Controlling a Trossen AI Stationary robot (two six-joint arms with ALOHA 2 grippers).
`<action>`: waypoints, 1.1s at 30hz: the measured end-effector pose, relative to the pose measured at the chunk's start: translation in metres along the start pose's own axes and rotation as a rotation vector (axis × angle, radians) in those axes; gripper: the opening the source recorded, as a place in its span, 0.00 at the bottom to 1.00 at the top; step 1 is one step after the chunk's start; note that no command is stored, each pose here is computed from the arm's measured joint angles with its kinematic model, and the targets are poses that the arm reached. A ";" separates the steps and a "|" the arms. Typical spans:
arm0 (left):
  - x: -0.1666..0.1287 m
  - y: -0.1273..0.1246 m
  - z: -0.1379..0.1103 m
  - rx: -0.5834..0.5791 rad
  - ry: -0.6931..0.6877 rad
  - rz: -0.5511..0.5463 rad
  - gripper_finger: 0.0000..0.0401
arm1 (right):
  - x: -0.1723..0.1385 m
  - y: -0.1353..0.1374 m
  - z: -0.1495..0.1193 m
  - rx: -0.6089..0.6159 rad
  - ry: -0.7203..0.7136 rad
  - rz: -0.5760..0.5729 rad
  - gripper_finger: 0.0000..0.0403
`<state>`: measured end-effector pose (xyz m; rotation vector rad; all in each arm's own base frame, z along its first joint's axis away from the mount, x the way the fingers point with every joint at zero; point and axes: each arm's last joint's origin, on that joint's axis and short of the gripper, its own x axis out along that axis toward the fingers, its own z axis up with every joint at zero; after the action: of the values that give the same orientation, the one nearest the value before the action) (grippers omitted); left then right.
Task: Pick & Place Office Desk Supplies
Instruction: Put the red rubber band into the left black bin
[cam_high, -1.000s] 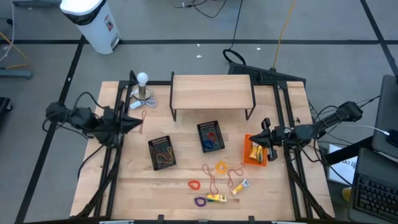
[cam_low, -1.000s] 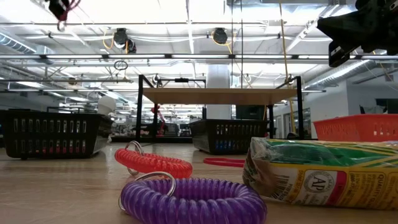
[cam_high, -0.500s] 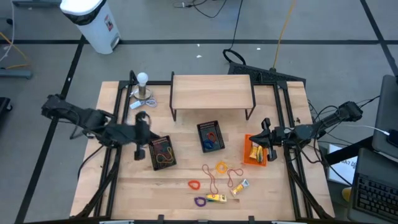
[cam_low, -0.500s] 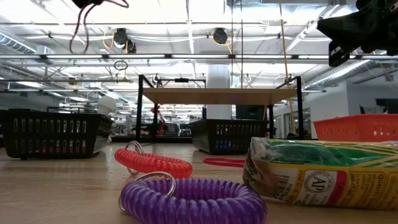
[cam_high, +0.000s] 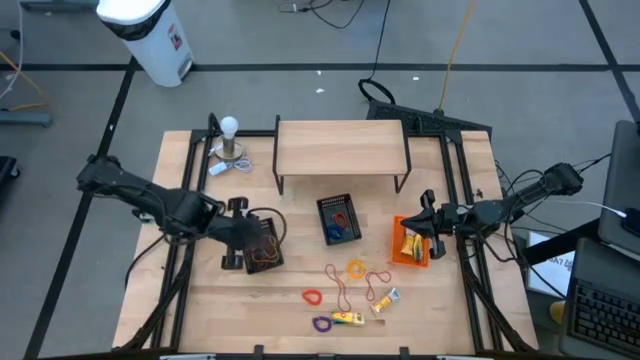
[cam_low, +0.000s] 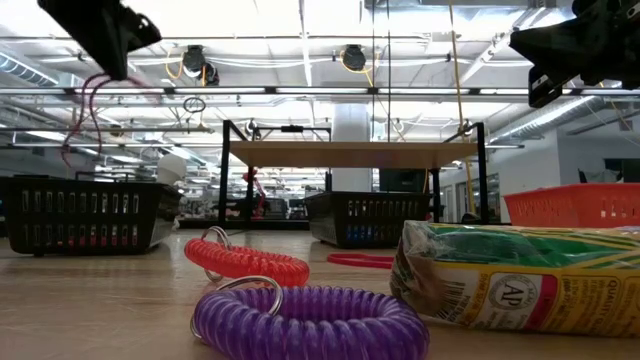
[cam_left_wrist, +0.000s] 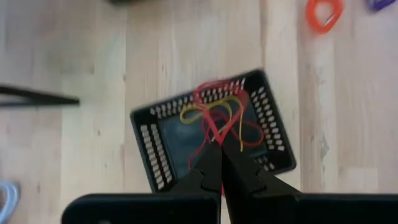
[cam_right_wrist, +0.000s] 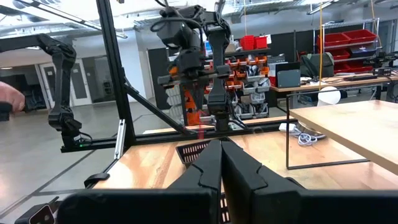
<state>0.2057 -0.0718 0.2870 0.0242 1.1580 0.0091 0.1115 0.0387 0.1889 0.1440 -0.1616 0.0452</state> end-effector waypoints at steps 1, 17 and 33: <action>0.004 0.001 0.001 -0.006 0.026 -0.004 0.00 | 0.000 0.000 0.000 -0.004 0.000 0.000 0.00; 0.066 -0.005 0.014 0.066 0.264 0.003 0.00 | 0.000 0.000 0.001 -0.036 -0.007 -0.002 0.00; 0.088 -0.004 0.017 0.044 0.344 -0.004 0.00 | 0.000 0.000 0.001 -0.110 -0.007 -0.003 0.00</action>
<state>0.2563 -0.0738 0.2130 0.0611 1.5022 -0.0164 0.1114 0.0386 0.1896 0.0350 -0.1704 0.0325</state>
